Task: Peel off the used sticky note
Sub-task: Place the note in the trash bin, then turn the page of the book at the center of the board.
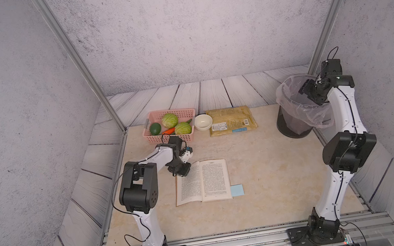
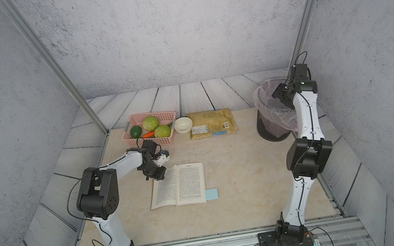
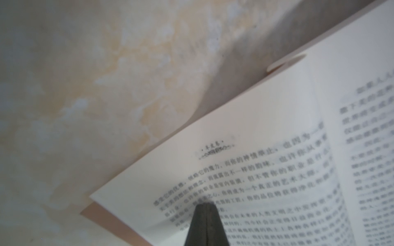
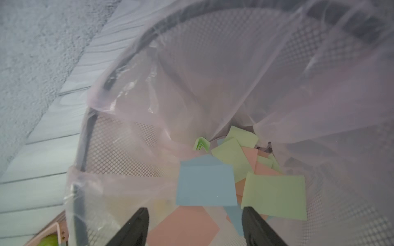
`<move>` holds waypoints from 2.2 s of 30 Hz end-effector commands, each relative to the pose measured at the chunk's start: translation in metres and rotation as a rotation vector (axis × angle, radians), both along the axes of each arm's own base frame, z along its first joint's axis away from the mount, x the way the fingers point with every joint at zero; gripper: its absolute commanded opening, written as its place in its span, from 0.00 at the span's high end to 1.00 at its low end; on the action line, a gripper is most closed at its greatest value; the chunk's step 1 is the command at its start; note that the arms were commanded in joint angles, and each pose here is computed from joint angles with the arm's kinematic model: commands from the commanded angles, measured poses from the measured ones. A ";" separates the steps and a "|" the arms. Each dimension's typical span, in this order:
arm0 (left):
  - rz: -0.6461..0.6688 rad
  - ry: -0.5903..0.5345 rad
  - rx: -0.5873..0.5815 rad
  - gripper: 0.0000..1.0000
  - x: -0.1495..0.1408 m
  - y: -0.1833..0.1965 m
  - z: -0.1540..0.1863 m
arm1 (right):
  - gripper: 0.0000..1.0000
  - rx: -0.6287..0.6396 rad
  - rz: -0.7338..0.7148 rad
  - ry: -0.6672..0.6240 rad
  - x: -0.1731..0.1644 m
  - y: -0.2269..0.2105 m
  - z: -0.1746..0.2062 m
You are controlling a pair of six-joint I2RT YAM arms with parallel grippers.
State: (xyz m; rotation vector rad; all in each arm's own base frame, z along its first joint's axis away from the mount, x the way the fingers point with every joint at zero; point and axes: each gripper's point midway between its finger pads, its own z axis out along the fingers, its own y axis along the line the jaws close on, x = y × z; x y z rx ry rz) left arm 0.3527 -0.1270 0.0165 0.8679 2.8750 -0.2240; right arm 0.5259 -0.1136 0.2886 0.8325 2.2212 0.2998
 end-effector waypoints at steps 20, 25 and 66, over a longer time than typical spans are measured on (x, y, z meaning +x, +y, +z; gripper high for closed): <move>0.014 0.025 0.034 1.00 -0.001 0.008 -0.013 | 0.20 0.194 0.757 0.044 -0.221 0.293 -0.066; 0.014 0.024 0.034 1.00 -0.001 0.008 -0.013 | 0.21 0.273 0.985 0.191 -0.288 0.380 -0.137; 0.017 0.021 0.033 1.00 -0.001 0.008 -0.013 | 0.24 0.189 0.939 0.376 -0.314 0.437 -0.244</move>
